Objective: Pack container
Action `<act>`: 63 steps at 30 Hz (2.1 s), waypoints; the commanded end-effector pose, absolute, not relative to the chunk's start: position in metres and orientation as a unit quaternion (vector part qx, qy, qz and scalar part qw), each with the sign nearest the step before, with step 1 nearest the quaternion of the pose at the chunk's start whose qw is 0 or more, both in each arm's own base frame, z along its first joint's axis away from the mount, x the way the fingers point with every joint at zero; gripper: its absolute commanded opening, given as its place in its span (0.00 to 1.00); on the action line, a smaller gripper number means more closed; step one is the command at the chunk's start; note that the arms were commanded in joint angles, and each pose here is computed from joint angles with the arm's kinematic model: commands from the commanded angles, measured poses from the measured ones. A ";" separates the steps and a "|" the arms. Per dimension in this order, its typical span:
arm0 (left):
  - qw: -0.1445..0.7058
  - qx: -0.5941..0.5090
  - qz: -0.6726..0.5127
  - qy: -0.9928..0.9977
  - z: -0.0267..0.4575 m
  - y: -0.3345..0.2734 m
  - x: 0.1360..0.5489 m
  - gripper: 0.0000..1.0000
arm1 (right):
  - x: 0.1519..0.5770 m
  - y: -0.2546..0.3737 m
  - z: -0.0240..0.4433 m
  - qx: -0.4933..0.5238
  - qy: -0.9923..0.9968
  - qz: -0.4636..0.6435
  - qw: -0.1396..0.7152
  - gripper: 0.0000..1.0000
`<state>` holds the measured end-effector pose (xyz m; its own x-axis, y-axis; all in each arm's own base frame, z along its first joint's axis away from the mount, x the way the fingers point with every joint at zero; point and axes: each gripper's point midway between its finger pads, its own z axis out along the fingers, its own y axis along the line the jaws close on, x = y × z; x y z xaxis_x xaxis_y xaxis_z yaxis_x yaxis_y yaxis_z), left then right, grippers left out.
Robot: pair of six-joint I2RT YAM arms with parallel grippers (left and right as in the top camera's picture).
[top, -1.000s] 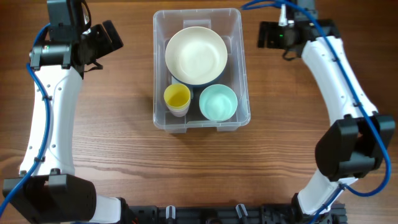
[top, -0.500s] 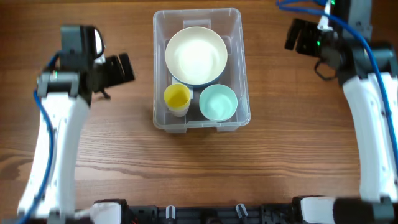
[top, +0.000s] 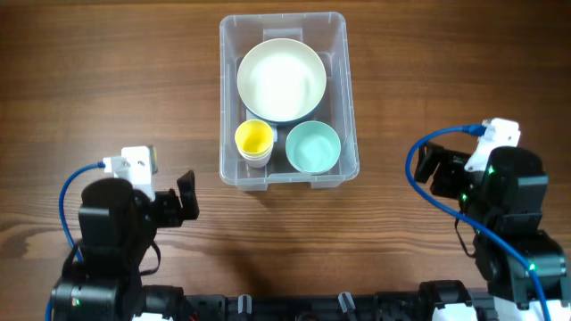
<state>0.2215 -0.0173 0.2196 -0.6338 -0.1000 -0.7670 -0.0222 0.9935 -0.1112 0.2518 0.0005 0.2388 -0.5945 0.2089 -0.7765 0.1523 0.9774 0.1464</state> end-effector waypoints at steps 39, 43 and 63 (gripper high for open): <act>0.422 -0.025 -0.029 0.906 0.211 -0.014 0.217 1.00 | 0.182 0.016 0.263 0.006 0.790 0.060 0.610 1.00; 0.422 -0.025 -0.029 0.906 0.211 -0.014 0.217 1.00 | 0.196 0.030 0.252 -0.020 0.763 0.090 0.640 1.00; 0.422 -0.025 -0.029 0.906 0.211 -0.014 0.217 1.00 | 0.225 0.076 0.206 -0.178 0.674 0.108 0.708 1.00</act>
